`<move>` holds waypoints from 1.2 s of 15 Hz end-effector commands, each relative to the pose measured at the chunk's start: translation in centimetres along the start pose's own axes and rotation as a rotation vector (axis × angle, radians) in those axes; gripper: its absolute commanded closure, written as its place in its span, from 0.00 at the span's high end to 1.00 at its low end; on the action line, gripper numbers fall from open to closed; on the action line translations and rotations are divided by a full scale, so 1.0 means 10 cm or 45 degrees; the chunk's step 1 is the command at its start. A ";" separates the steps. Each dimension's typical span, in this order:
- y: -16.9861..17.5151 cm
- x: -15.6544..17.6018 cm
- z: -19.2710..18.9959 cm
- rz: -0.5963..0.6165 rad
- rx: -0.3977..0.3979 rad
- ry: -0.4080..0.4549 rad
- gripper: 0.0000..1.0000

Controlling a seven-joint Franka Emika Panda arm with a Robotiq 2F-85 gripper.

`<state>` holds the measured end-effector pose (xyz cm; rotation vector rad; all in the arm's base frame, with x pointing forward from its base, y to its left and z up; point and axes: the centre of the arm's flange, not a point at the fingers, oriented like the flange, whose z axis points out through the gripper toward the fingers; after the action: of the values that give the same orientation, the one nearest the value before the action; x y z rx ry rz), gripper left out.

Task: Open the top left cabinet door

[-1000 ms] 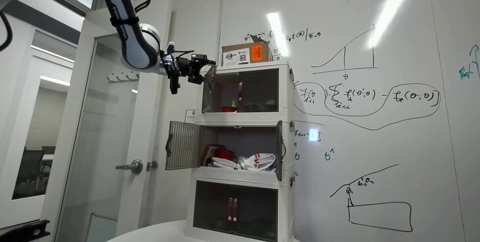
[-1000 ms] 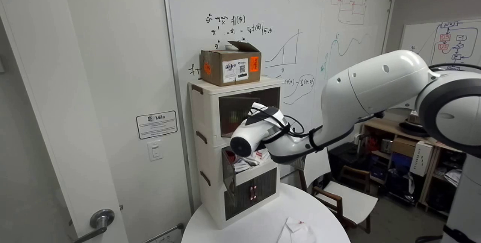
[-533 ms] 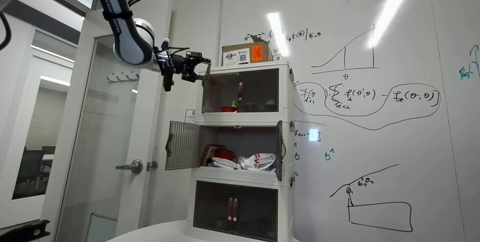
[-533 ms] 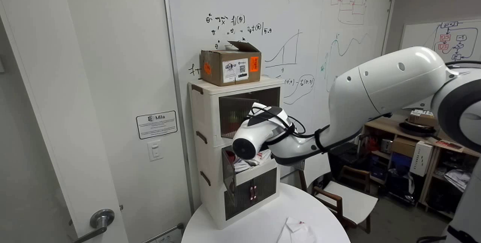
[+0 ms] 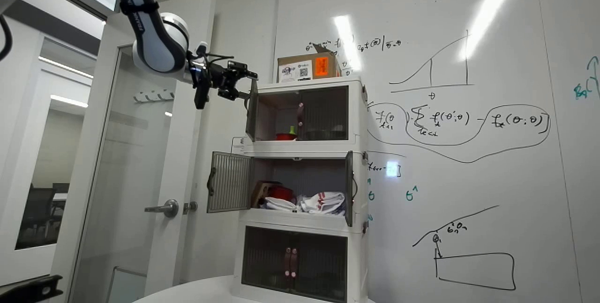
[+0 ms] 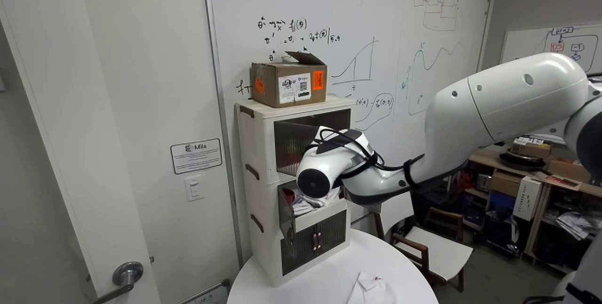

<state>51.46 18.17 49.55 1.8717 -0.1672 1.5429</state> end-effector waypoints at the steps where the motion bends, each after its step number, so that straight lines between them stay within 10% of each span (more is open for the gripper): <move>1: 0.26 0.09 -0.19 -0.048 0.081 -0.037 1.00; 18: 0.83 0.64 -0.39 -0.154 0.765 -0.513 1.00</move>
<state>46.98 17.22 56.86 2.5196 0.1946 1.2788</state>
